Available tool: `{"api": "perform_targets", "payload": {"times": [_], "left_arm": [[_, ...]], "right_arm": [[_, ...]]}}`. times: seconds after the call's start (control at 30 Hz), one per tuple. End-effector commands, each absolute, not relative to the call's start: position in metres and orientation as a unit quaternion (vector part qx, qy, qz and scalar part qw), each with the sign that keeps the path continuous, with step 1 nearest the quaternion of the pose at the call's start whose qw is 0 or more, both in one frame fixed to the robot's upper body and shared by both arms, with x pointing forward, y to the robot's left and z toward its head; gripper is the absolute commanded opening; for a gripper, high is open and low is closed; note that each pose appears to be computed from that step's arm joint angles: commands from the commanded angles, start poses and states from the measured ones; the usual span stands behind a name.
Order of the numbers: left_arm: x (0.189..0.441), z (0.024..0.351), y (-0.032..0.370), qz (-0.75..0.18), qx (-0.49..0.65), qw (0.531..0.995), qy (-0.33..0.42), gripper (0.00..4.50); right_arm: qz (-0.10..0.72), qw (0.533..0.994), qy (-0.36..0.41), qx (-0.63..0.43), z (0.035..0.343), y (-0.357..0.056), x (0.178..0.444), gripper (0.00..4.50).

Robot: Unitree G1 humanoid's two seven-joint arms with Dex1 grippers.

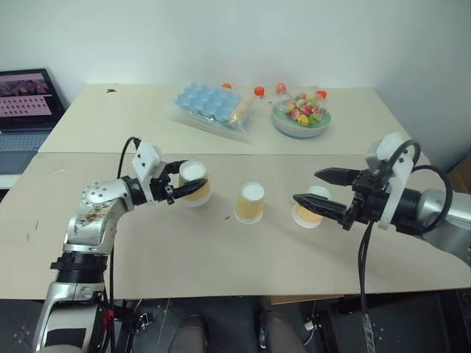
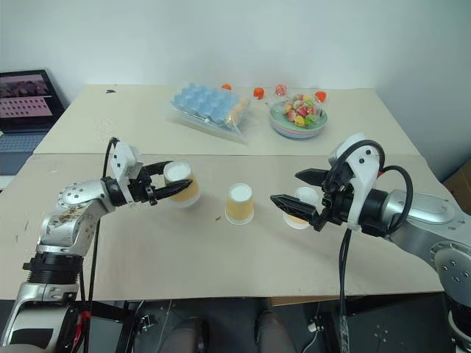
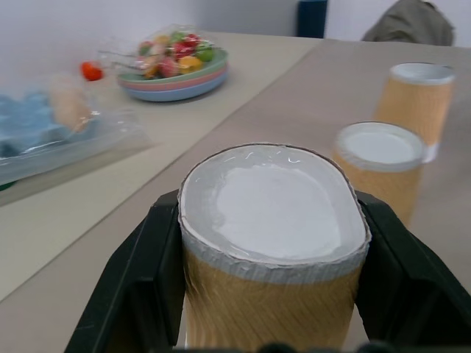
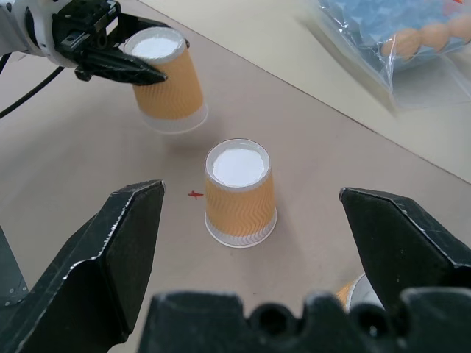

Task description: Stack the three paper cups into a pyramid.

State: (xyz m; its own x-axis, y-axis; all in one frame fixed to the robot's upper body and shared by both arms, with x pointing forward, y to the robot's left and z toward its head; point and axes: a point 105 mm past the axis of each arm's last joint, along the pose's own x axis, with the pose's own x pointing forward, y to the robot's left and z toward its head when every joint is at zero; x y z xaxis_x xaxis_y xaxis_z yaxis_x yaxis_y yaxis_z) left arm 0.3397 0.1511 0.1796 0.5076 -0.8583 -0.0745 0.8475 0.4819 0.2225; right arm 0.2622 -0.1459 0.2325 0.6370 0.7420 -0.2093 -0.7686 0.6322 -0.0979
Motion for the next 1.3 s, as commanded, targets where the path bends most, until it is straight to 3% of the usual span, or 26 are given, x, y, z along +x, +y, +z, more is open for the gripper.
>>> {"api": "perform_targets", "payload": {"times": [0.03,0.53,1.23,1.3], "left_arm": [[0.328,0.183,0.145,-0.539,0.121,0.833,-0.020,2.50],[0.341,0.156,0.115,-0.544,0.120,0.830,-0.030,2.50],[0.355,0.150,0.101,-0.542,0.110,0.832,-0.041,2.50],[0.355,0.149,0.101,-0.543,0.105,0.832,-0.038,3.45]], "right_arm": [[0.416,0.903,0.048,-0.097,0.242,-0.146,0.259,4.50],[0.392,0.913,0.041,-0.106,0.247,-0.152,0.255,4.50],[0.376,0.919,0.037,-0.108,0.249,-0.156,0.252,4.50],[0.377,0.919,0.037,-0.108,0.249,-0.155,0.252,4.50]]}}
